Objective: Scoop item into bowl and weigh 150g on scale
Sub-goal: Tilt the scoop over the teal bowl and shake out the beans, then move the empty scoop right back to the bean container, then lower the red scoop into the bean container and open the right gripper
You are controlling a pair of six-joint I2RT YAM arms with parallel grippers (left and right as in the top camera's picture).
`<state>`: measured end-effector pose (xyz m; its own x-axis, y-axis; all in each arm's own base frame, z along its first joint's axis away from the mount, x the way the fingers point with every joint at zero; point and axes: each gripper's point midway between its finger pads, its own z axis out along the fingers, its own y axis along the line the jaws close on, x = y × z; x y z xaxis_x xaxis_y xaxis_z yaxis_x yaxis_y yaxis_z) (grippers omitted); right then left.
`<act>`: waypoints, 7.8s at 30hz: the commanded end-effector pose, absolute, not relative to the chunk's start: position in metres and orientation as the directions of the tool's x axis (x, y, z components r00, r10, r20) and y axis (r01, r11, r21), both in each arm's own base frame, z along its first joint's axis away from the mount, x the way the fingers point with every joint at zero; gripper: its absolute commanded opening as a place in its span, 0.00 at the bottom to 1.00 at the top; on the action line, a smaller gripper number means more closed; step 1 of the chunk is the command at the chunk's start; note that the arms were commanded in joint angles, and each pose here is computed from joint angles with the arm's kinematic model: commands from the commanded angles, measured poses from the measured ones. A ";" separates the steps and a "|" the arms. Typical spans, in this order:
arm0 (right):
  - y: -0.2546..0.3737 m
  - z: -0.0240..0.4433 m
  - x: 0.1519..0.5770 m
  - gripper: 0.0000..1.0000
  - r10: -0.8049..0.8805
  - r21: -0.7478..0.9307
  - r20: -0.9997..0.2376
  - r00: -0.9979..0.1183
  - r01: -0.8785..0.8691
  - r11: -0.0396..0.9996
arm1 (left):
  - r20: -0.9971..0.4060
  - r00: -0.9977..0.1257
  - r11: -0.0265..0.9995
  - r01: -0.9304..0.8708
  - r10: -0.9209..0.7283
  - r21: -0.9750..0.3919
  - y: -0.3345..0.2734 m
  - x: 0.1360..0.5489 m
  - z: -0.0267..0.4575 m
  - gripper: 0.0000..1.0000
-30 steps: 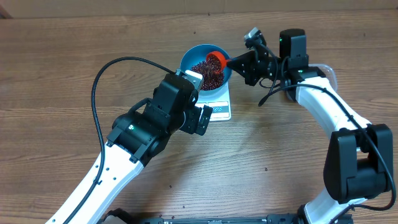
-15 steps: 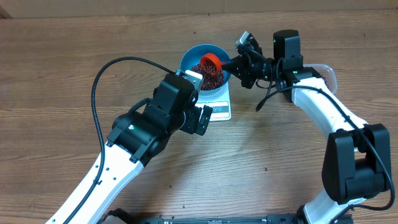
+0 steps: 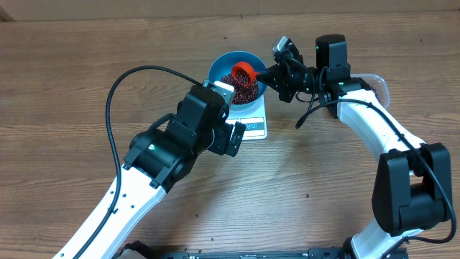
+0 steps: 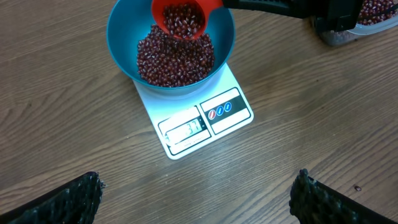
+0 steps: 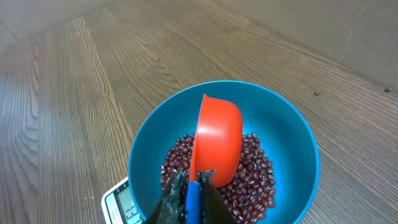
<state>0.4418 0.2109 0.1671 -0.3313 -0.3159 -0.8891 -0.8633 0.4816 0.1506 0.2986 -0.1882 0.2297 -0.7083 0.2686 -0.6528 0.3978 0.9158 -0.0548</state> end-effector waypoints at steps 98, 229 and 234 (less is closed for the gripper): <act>0.212 0.156 0.434 0.04 -0.375 0.109 -0.879 -0.294 -0.890 0.442 | -0.652 -0.708 0.913 0.403 0.271 -0.058 -0.190 0.299 0.229 1.00; -0.058 0.174 0.396 0.04 0.680 0.302 -0.500 -0.537 0.627 0.718 | -0.652 -0.708 0.913 0.403 0.271 -0.058 -0.190 0.299 0.229 0.99; -0.058 0.150 0.390 0.04 0.873 0.378 -0.343 -0.346 0.800 0.466 | -0.652 -0.708 0.913 0.403 0.271 -0.058 -0.190 0.299 0.229 0.99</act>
